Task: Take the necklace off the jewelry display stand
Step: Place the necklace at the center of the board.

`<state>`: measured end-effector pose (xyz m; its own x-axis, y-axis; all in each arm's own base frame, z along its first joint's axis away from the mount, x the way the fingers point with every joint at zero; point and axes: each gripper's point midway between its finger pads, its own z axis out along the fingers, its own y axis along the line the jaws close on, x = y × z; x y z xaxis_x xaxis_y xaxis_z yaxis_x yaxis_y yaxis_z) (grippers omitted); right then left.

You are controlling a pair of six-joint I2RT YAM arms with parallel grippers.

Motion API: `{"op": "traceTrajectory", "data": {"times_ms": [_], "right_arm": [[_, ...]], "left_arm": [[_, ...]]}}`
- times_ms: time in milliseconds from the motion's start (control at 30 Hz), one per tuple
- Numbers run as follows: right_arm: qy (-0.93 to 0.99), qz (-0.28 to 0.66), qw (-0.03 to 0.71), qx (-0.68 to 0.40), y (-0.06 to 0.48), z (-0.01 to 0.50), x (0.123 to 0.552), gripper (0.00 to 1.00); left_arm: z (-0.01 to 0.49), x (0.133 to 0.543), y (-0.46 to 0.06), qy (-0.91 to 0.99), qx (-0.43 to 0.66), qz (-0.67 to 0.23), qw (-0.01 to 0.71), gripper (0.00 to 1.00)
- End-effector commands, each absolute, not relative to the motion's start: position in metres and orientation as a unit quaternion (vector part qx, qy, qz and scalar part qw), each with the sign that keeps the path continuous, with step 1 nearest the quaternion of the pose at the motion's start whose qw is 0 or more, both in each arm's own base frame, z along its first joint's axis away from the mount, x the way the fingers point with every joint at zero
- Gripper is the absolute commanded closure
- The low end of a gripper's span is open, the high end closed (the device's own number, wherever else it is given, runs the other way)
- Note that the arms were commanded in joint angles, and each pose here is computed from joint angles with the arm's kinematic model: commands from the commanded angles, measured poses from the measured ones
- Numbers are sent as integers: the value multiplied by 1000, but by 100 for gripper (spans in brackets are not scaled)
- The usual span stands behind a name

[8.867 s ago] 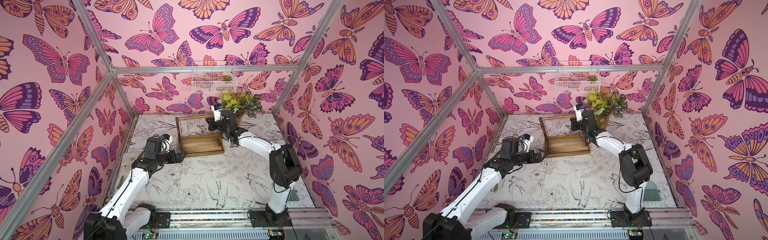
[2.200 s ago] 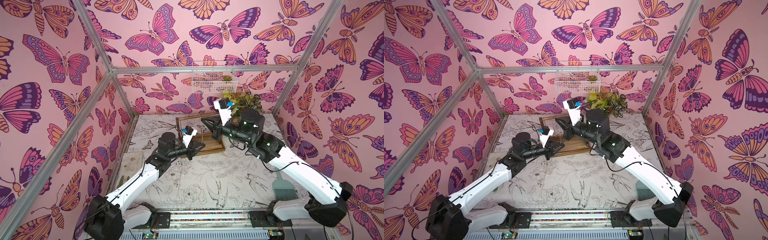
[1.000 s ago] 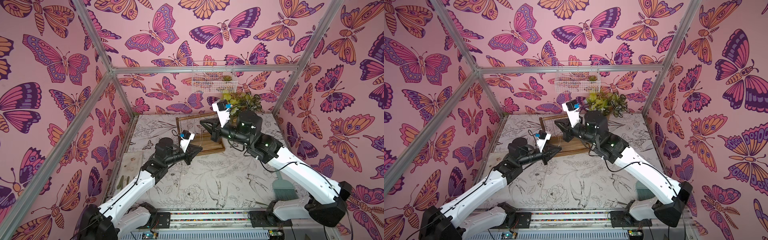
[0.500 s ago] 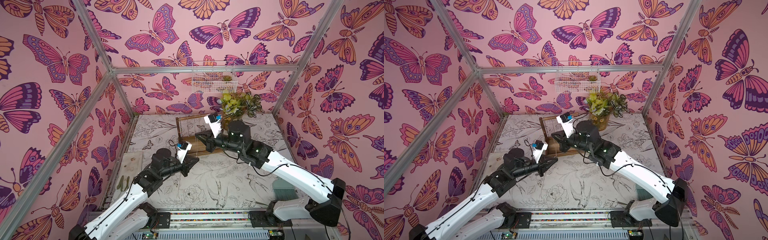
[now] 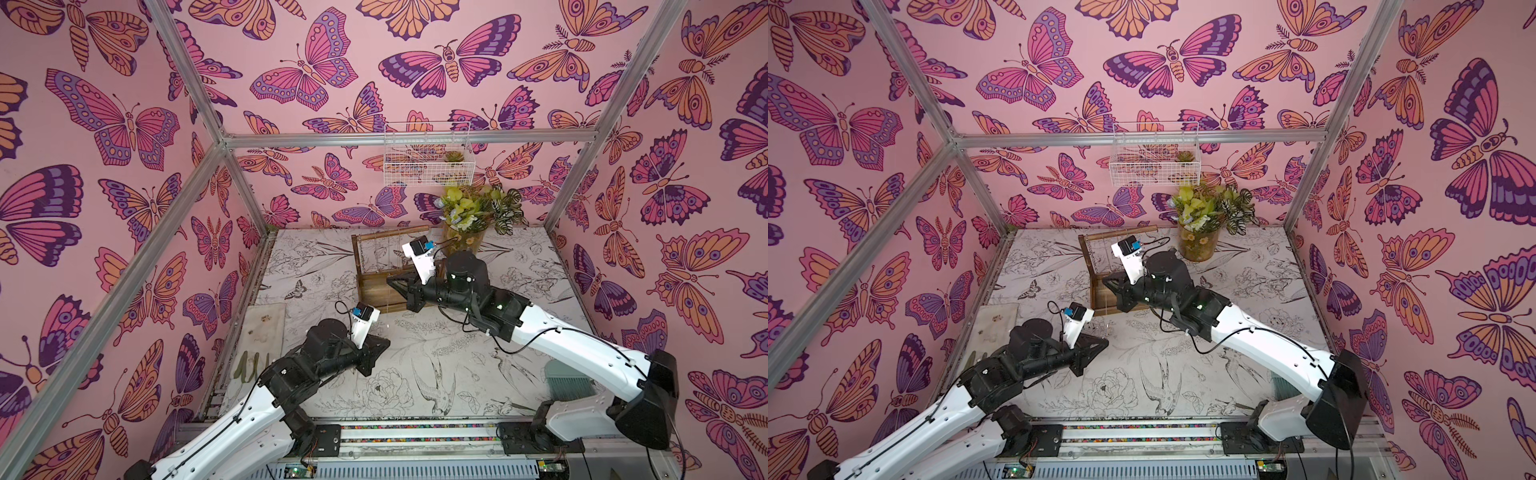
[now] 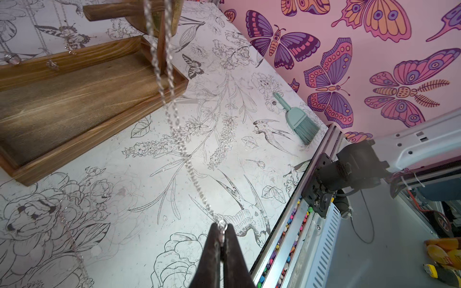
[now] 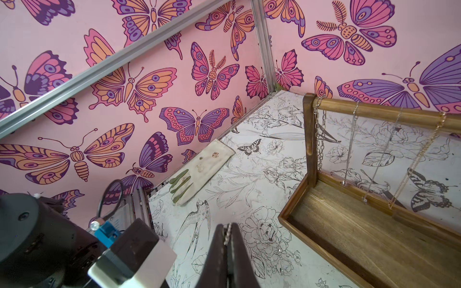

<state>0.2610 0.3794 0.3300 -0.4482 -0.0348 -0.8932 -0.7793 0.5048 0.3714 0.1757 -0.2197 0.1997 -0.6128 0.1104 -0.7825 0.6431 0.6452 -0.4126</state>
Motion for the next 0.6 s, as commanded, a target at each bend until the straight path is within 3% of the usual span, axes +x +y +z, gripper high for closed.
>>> {"op": "traceTrajectory", "data": {"times_ms": [0,567], "right_arm": [[741,429,440,-271,387,323,259,100],[776,427,377,-271,398,248,257,100]], "left_arm": [[179,173,-210,850,206,-330,356,98],[141,157,-200,894,171,-275,309,100]]}}
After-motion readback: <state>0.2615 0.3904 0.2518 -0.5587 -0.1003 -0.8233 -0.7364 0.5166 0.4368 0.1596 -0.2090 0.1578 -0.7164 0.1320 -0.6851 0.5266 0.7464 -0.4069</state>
